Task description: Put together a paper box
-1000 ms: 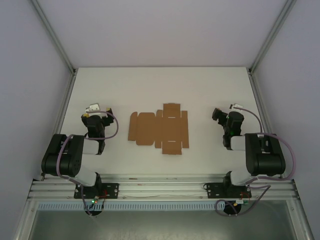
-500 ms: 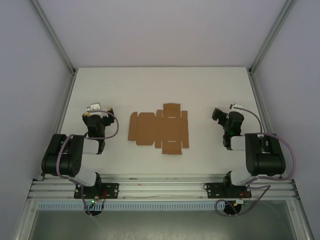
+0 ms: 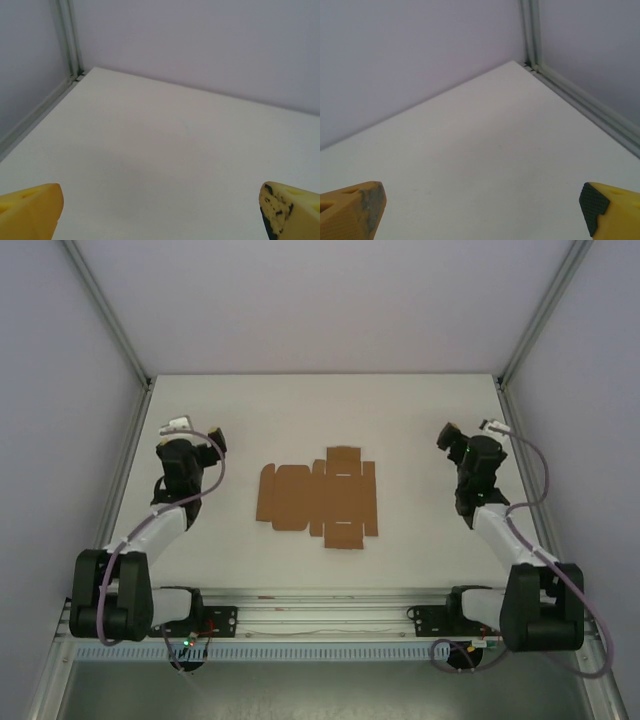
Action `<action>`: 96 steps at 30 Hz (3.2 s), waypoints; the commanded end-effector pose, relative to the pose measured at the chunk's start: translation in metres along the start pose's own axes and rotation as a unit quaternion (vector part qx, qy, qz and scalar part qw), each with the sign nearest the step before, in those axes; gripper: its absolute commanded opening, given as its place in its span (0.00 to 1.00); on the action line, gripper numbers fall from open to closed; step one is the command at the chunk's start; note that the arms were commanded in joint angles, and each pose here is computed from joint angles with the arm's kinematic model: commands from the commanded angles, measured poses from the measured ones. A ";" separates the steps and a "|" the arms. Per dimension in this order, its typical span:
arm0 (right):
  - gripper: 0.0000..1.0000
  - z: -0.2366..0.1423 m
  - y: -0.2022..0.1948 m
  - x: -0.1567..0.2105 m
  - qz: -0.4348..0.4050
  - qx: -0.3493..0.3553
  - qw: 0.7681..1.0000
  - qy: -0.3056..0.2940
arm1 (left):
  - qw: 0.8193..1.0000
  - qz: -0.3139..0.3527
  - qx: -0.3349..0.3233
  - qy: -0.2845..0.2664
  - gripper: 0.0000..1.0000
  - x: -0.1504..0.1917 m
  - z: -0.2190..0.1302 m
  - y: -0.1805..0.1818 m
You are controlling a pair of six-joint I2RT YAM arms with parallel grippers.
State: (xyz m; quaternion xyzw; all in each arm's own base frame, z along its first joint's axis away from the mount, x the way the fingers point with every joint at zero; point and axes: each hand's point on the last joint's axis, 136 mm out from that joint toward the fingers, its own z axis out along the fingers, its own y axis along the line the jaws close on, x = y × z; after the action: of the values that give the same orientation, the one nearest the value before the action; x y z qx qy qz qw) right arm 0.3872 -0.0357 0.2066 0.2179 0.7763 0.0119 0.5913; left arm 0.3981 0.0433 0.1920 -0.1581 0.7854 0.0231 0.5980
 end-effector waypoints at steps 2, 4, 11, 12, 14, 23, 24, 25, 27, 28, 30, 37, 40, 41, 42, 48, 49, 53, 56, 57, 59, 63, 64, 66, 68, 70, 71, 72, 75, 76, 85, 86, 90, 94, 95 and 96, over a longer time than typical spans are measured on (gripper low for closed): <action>0.93 -0.023 0.040 0.057 0.012 -0.040 0.989 0.141 | 0.985 -0.074 0.059 0.144 1.00 0.061 -0.016 -0.024; 0.87 -0.036 0.070 0.075 0.006 -0.081 0.979 0.189 | 0.977 -0.094 0.081 0.175 1.00 0.075 -0.023 -0.035; 0.55 -0.066 0.153 0.168 -0.013 -0.174 0.917 0.359 | 0.932 -0.114 0.136 0.317 1.00 0.133 -0.037 -0.073; 0.51 -0.067 0.158 0.177 -0.011 -0.177 0.910 0.375 | 0.925 -0.108 0.137 0.336 1.00 0.141 -0.039 -0.076; 0.46 -0.064 0.161 0.195 -0.006 -0.169 0.904 0.393 | 0.911 -0.104 0.148 0.371 1.00 0.155 -0.043 -0.082; 0.35 -0.049 0.132 0.265 -0.009 -0.089 0.880 0.466 | 0.851 -0.122 0.255 0.442 0.96 0.181 -0.045 -0.129; 0.34 -0.049 0.129 0.270 -0.010 -0.082 0.878 0.472 | 0.848 -0.123 0.263 0.444 0.96 0.182 -0.045 -0.131; 0.34 -0.047 0.125 0.274 -0.010 -0.071 0.878 0.474 | 0.841 -0.124 0.277 0.448 0.95 0.184 -0.046 -0.136; 0.33 -0.045 0.120 0.281 -0.011 -0.060 0.877 0.477 | 0.831 -0.129 0.291 0.457 0.92 0.187 -0.047 -0.141; 0.33 -0.044 0.118 0.285 -0.011 -0.055 0.876 0.479 | 0.826 -0.131 0.295 0.462 0.89 0.189 -0.048 -0.143; 0.31 -0.045 0.113 0.290 -0.014 -0.046 0.873 0.486 | 0.819 -0.136 0.308 0.464 0.87 0.190 -0.050 -0.147; 0.30 -0.046 0.105 0.296 -0.012 -0.039 0.871 0.489 | 0.813 -0.160 0.360 0.430 0.76 0.171 -0.056 -0.161; 0.30 -0.045 0.110 0.294 0.005 -0.060 0.872 0.485 | 0.820 -0.157 0.359 0.417 0.64 0.166 -0.053 -0.161; 0.30 -0.044 0.113 0.293 0.014 -0.070 0.872 0.484 | 0.823 -0.153 0.352 0.419 0.59 0.168 -0.052 -0.159; 0.30 -0.044 0.114 0.292 0.021 -0.079 0.872 0.483 | 0.828 -0.147 0.340 0.421 0.55 0.170 -0.050 -0.155; 0.30 -0.041 0.113 0.286 0.036 -0.092 0.873 0.478 | 0.846 -0.122 0.306 0.418 0.27 0.174 -0.045 -0.143; 0.30 -0.041 0.114 0.284 0.035 -0.096 0.874 0.475 | 0.847 -0.121 0.310 0.414 0.22 0.172 -0.045 -0.145; 0.32 -0.041 0.121 0.268 0.029 -0.126 0.883 0.452 | 0.847 -0.120 0.345 0.386 0.00 0.156 -0.047 -0.155; 0.38 -0.042 0.125 0.241 0.028 -0.153 0.895 0.419 | 0.841 -0.117 0.397 0.348 0.00 0.133 -0.054 -0.168; 0.41 -0.042 0.126 0.231 0.029 -0.163 0.898 0.407 | 0.838 -0.116 0.420 0.330 0.00 0.122 -0.059 -0.174; 0.47 -0.046 0.130 0.210 0.030 -0.193 0.903 0.382 | 0.828 -0.107 0.465 0.295 0.00 0.100 -0.071 -0.184; 0.62 -0.061 0.138 0.169 0.033 -0.275 0.902 0.332 | 0.806 -0.075 0.545 0.219 0.00 0.059 -0.101 -0.197; 0.64 -0.065 0.141 0.161 0.037 -0.296 0.898 0.323 | 0.803 -0.068 0.556 0.206 0.00 0.052 -0.107 -0.198; 0.68 -0.078 0.148 0.150 0.039 -0.342 0.884 0.316 | 0.798 -0.058 0.572 0.182 0.00 0.040 -0.117 -0.200; 0.69 -0.088 0.153 0.144 0.031 -0.370 0.875 0.311 | 0.784 -0.051 0.596 0.166 0.00 0.029 -0.131 -0.203; 0.69 -0.090 0.153 0.139 0.030 -0.378 0.874 0.304 | 0.767 -0.045 0.624 0.145 0.00 0.018 -0.147 -0.204; 0.70 -0.093 0.153 0.137 0.031 -0.390 0.870 0.301 | 0.760 -0.039 0.634 0.134 0.00 0.014 -0.154 -0.205; 0.70 -0.096 0.155 0.134 0.034 -0.405 0.864 0.297 | 0.754 -0.032 0.644 0.120 0.00 0.009 -0.163 -0.205; 0.70 -0.104 0.157 0.125 0.035 -0.439 0.854 0.277 | 0.742 -0.012 0.665 0.086 0.00 -0.005 -0.185 -0.205; 0.71 -0.106 0.158 0.123 0.031 -0.446 0.852 0.272 | 0.739 -0.005 0.670 0.077 0.00 -0.009 -0.191 -0.205; 0.71 -0.143 0.172 0.086 -0.013 -0.527 0.824 0.207 | 0.726 0.019 0.687 0.025 0.00 -0.032 -0.234 -0.205; 0.71 -0.147 0.173 0.081 -0.016 -0.533 0.823 0.195 | 0.726 0.020 0.688 0.023 0.00 -0.033 -0.236 -0.205; 0.54 -0.160 0.174 0.064 -0.034 -0.547 0.822 0.158 | 0.730 0.021 0.683 0.010 0.00 -0.038 -0.242 -0.204; 0.49 -0.171 0.171 0.061 -0.048 -0.555 0.818 0.145 | 0.736 0.015 0.677 0.007 0.00 -0.041 -0.242 -0.203; 0.45 -0.172 0.169 0.061 -0.050 -0.553 0.820 0.140 | 0.736 0.014 0.677 0.006 0.00 -0.042 -0.242 -0.203; 0.39 -0.171 0.167 0.059 -0.051 -0.548 0.824 0.133 | 0.739 0.011 0.673 0.005 0.00 -0.043 -0.241 -0.202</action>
State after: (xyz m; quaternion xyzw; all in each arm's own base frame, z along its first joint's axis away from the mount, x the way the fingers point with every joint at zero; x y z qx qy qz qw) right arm 0.2784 0.1788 0.2464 -0.1651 0.7352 0.4421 0.4867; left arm 0.2440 -0.1926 0.3292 0.2906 0.6088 -0.5085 0.5350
